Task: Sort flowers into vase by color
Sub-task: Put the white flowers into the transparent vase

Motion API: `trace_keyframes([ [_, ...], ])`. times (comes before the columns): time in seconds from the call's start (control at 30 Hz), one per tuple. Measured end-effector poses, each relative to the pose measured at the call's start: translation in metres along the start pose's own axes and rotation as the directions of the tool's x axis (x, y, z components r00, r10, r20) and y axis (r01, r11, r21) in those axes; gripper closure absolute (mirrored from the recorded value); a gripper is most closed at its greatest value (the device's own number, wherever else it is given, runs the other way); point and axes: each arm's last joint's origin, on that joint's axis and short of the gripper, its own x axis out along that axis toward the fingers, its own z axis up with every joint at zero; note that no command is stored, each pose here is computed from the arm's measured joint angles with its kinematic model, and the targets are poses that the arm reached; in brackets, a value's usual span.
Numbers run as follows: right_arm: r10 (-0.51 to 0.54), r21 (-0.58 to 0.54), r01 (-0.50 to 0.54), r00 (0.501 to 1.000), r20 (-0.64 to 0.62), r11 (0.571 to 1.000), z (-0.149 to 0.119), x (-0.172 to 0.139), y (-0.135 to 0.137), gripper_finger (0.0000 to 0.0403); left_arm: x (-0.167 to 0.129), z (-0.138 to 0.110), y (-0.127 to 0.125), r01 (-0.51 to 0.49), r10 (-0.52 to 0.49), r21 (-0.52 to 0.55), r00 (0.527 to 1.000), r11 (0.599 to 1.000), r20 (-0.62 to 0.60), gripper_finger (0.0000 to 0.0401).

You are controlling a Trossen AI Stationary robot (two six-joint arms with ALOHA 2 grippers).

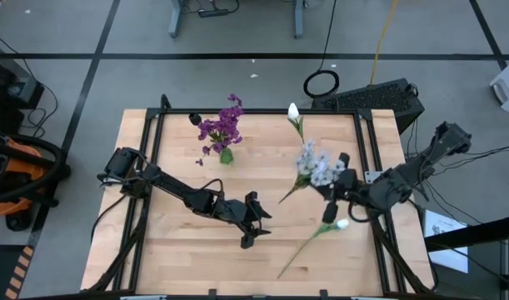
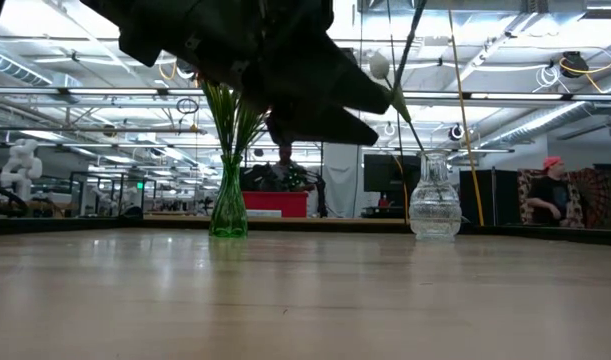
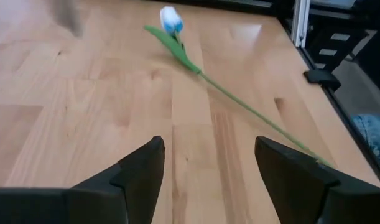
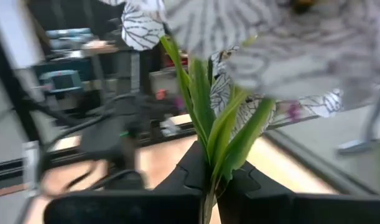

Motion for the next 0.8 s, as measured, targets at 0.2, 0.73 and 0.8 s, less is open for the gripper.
trace_keyframes([
  [0.2,-0.153,-0.06,0.154,0.988,0.018,0.986,0.008,-0.015,-0.023,0.0395,0.0,-0.001,0.0,-0.004,0.004,0.003,1.0,1.0,-0.014,0.0146],
  [0.73,-0.447,-0.024,0.451,0.889,0.104,0.892,0.029,-0.032,-0.067,0.0395,0.001,0.018,0.027,-0.041,0.043,-0.016,0.991,0.999,0.128,0.0146],
  [0.8,-0.463,-0.042,0.469,0.88,0.101,0.882,0.028,-0.03,-0.069,0.0395,0.001,0.02,0.029,-0.038,0.039,-0.012,0.989,0.999,0.139,0.0146],
])
